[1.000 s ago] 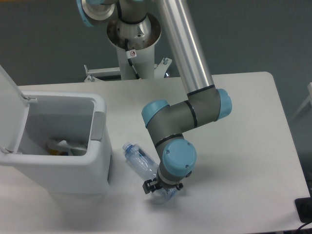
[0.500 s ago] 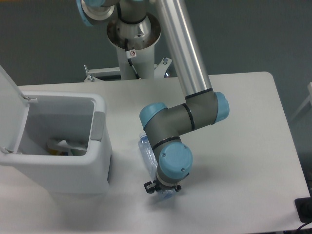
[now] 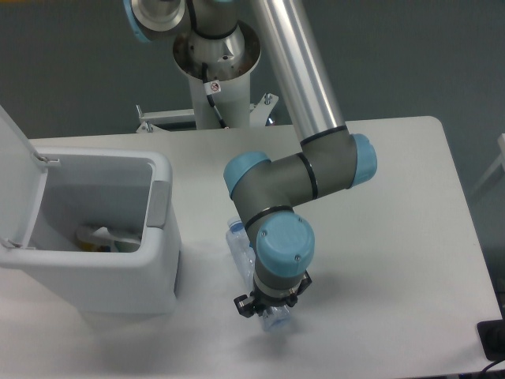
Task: Place the trash in the trash can
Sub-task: 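Rotate the gripper and lower it around the bottle's middle, then close the gripper on the bottle and lift it over the bin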
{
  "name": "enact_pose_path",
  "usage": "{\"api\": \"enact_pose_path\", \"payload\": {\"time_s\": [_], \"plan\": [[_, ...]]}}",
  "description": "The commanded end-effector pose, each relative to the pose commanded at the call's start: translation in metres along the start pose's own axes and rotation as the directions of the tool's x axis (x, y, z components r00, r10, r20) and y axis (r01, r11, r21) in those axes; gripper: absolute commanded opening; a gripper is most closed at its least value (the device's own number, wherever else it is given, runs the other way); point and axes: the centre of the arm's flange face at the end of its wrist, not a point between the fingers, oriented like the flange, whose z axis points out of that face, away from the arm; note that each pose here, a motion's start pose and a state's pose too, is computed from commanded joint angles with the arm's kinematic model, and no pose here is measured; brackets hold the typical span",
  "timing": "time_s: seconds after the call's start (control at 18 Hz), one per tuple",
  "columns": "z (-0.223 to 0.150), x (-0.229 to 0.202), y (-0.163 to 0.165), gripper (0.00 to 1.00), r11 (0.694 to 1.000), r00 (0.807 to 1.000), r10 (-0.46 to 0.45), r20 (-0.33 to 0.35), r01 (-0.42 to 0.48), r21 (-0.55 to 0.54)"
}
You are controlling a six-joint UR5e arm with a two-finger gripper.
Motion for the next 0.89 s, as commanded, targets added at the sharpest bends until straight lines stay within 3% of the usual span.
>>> {"api": "enact_pose_path", "payload": {"time_s": [0.33,0.44,0.67,0.89], "plan": [[-0.120,-0.016,-0.029,0.48,0.966,0.990,0.001,-0.144,0.036,0.257],[-0.164,-0.006,-0.034,0.48,0.939,0.973,0.049,-0.224,0.032,0.342],[-0.227,-0.003,-0.023,0.48,0.898,0.942,0.097,-0.321,0.056,0.436],[-0.284,-0.008,-0.013,0.48,0.856,0.883,0.174,-0.437,0.084,0.511]]}}
